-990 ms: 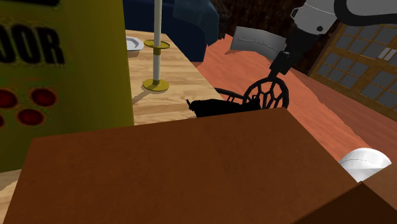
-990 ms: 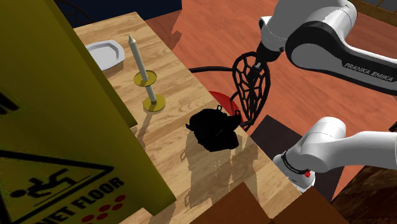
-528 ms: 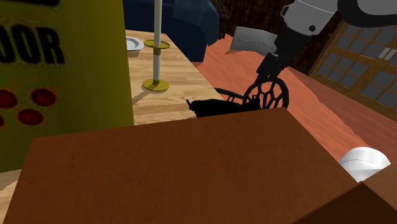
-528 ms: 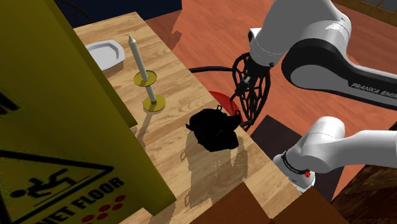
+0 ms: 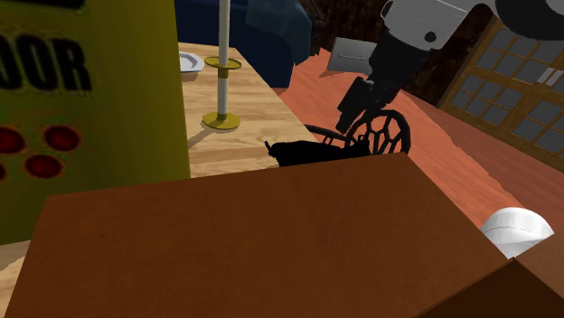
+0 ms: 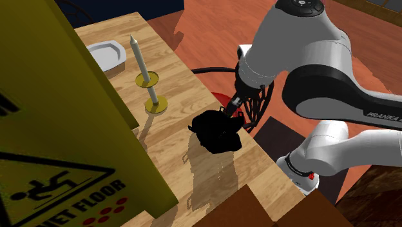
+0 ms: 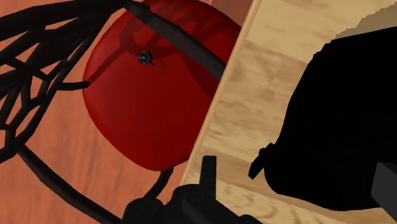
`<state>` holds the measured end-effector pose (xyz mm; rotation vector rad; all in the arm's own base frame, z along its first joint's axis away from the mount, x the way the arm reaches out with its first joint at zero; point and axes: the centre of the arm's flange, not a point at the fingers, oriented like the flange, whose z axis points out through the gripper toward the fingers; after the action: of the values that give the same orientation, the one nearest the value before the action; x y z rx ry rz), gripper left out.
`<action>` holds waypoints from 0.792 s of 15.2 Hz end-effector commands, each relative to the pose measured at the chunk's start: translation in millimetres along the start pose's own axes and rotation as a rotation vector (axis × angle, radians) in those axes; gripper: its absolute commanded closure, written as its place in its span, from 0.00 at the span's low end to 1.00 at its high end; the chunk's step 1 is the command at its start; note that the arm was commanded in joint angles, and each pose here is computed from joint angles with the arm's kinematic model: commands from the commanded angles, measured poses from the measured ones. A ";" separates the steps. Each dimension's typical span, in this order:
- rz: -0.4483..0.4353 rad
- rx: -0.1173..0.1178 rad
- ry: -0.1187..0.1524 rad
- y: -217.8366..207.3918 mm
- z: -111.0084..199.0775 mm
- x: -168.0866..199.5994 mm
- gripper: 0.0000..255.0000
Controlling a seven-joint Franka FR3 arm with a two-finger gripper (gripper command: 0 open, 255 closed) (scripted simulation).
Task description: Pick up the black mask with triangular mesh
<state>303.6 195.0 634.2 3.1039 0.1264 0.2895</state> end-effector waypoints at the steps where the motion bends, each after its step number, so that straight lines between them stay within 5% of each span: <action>1: 0.000 0.013 0.004 -27.3 -4.0 -0.1 0.00; 12: -0.003 0.068 0.025 -134.8 -7.8 -7.2 0.00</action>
<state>284.6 326.4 641.4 3.1659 0.1450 0.3296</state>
